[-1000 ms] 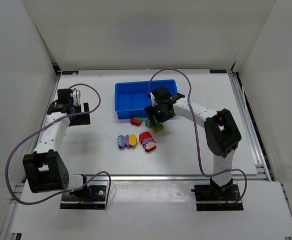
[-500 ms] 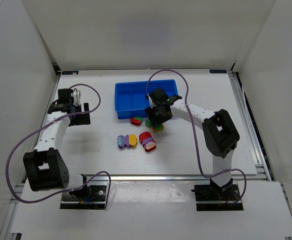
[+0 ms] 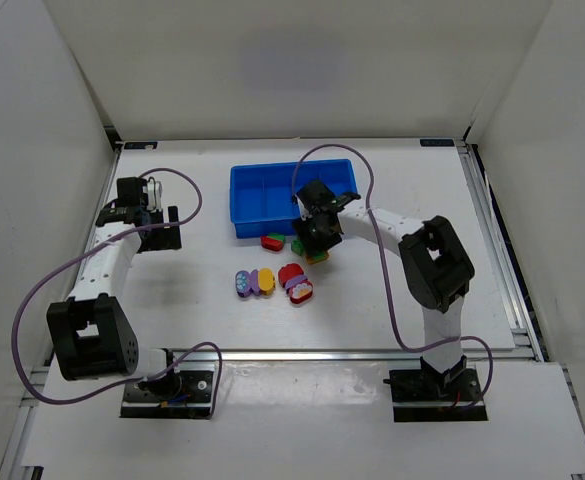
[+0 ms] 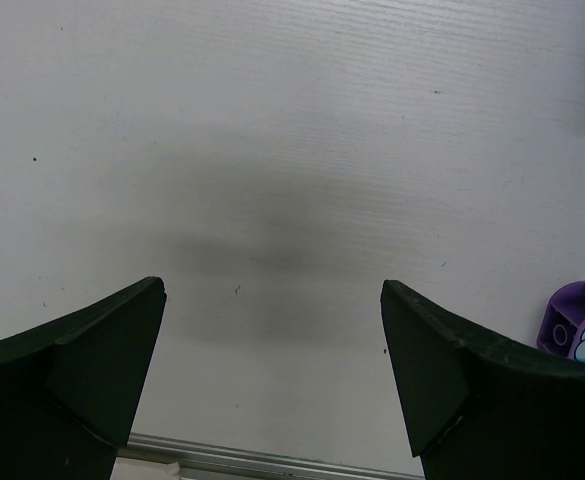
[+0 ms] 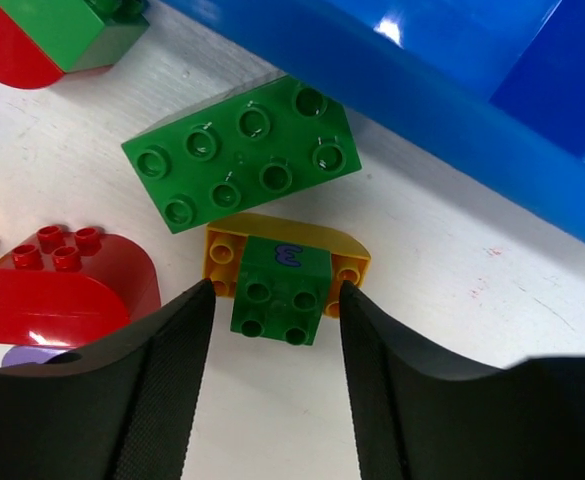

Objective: Sort the legos into containers by color

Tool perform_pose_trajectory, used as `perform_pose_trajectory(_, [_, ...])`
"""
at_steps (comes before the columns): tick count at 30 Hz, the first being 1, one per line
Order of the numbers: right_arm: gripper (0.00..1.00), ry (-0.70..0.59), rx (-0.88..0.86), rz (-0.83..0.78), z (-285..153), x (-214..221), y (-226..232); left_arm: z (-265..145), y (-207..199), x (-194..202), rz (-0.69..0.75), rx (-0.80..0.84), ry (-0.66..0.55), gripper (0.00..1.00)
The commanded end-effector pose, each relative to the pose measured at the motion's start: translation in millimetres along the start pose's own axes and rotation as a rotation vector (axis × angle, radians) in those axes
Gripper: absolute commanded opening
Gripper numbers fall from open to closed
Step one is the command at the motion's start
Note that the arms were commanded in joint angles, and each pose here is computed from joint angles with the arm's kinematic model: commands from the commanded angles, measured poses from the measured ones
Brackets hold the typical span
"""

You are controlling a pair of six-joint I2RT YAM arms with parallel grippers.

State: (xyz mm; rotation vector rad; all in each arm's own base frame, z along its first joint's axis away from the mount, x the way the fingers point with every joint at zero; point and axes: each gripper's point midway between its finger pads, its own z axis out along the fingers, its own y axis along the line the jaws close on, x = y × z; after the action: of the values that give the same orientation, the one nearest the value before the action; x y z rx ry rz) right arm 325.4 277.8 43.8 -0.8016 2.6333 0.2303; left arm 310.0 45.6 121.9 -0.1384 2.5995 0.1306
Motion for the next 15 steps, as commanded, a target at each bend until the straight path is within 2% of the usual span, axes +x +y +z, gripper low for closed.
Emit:
perform_pose_trajectory(1, [0.56,0.018,0.011,0.016,0.7,-0.2,-1.4,-5.3,4.5,-17.6,-0.004,-0.015,-0.053,0.99])
perform_pose_trajectory(5, [0.29,0.016,0.012,0.015,3.7,-1.2,-1.0,-4.2,4.2,-16.6,-0.002,-0.015,-0.048,0.99])
perform_pose_trajectory(8, [0.17,0.007,0.009,0.01,-1.0,-4.4,-0.5,-4.1,4.4,-15.2,-0.003,-0.015,-0.047,1.0])
perform_pose_trajectory(9, [0.09,0.007,0.009,0.01,-4.6,-4.7,-0.5,-4.5,1.9,-14.2,0.007,0.0,-0.047,0.99])
perform_pose_trajectory(10, [0.06,-0.021,0.001,0.006,-15.2,-11.6,1.6,-7.2,-1.1,-15.1,0.015,0.017,-0.057,0.99])
perform_pose_trajectory(12, [0.0,-0.044,-0.031,-0.014,-32.2,-17.4,10.9,-20.1,-20.7,-17.9,0.076,0.151,-0.103,0.99])
perform_pose_trajectory(13, [0.0,-0.087,-0.048,-0.017,-50.3,-26.6,12.9,-27.7,-30.2,-18.3,0.105,0.214,-0.125,0.99])
perform_pose_trajectory(14, [0.0,-0.096,-0.109,-0.013,-62.9,-28.4,21.5,-42.6,-50.9,-19.3,0.133,0.344,-0.159,0.99])
perform_pose_trajectory(15, [0.0,-0.132,-0.203,-0.014,-80.4,-39.3,32.9,-65.3,-60.0,-24.4,0.167,0.403,-0.233,0.99])
